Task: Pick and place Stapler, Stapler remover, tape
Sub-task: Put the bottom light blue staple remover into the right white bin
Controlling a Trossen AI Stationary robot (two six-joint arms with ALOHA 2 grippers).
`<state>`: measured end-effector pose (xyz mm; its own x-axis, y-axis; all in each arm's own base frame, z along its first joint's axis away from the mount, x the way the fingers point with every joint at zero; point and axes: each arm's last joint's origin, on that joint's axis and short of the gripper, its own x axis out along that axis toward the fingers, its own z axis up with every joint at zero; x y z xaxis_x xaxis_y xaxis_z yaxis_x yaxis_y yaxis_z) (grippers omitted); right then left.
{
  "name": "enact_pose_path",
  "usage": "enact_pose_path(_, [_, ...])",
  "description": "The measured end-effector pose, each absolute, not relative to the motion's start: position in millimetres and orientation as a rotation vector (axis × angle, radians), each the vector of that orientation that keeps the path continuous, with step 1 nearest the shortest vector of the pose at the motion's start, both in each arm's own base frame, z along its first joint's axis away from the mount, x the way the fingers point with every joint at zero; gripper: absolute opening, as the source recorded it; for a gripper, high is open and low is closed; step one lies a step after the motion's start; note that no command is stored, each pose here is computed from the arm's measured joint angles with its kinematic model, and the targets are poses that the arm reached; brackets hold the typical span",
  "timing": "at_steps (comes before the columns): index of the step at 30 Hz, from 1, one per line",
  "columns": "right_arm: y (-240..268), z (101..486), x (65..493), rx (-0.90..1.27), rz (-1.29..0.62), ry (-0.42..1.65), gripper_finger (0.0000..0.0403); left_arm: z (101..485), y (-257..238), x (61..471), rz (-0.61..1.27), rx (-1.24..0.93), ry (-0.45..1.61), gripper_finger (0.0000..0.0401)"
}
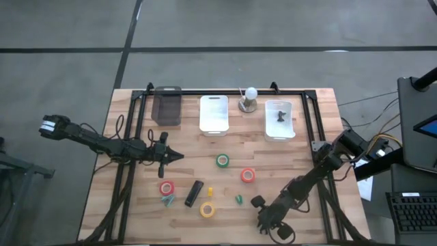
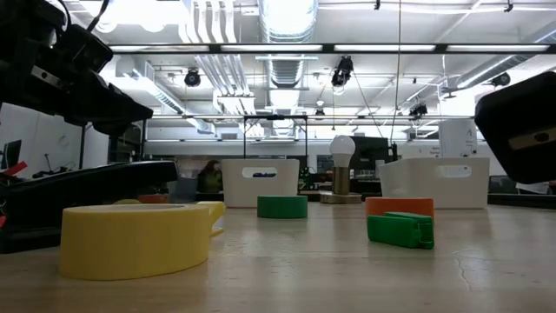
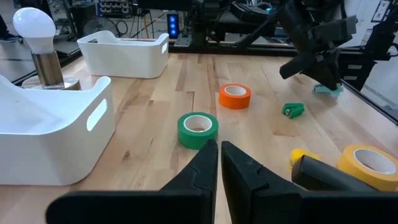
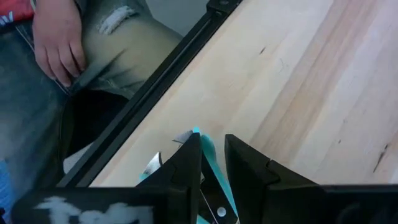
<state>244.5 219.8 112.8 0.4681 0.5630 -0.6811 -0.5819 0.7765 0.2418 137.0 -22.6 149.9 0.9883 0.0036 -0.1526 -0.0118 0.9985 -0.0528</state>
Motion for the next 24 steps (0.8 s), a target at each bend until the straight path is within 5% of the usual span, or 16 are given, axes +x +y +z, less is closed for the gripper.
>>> enact_pose_path(12, [220,113,245,0.008,0.684,0.843,0.0012,149,-23,137,0.008,-0.052,0.16,0.0023])
enact_pose_path(24, [201,130,255,0.036,0.557,0.794,0.0008,149,-23,137,0.008,-0.052,0.161,0.0023])
